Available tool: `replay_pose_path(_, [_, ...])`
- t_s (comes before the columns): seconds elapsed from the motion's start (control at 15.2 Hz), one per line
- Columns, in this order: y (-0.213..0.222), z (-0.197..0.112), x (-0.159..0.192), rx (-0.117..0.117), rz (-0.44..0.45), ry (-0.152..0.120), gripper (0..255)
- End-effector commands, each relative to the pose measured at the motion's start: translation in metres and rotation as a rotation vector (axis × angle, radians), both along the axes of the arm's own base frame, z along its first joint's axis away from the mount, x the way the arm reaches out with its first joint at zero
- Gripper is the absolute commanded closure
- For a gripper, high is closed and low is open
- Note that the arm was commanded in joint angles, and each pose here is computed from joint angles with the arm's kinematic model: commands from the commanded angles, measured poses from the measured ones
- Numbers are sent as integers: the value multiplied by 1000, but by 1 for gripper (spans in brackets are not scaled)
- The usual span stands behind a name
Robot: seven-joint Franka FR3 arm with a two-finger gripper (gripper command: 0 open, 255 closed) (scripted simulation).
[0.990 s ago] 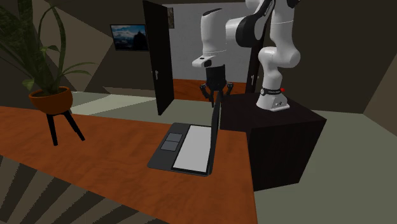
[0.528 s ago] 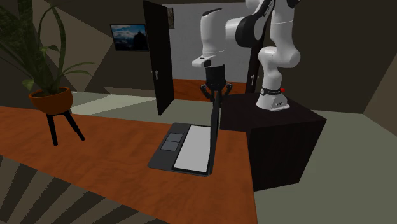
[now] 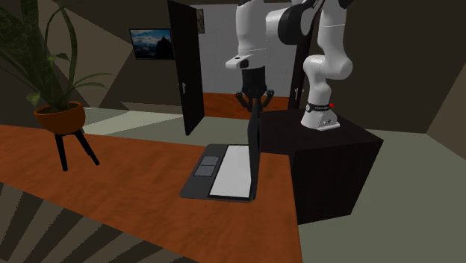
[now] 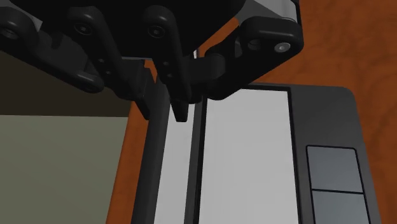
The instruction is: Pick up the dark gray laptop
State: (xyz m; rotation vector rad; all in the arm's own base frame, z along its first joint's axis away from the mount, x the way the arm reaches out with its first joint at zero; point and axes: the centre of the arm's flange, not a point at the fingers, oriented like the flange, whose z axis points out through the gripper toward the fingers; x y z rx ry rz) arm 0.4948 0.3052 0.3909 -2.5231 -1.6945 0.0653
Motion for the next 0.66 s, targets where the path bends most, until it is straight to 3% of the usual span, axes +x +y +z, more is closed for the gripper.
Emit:
replay_pose_path(0.0, [0,11,0,0,0,0,255])
replay_pose_path(0.59, [0,49,0,0,0,0,255])
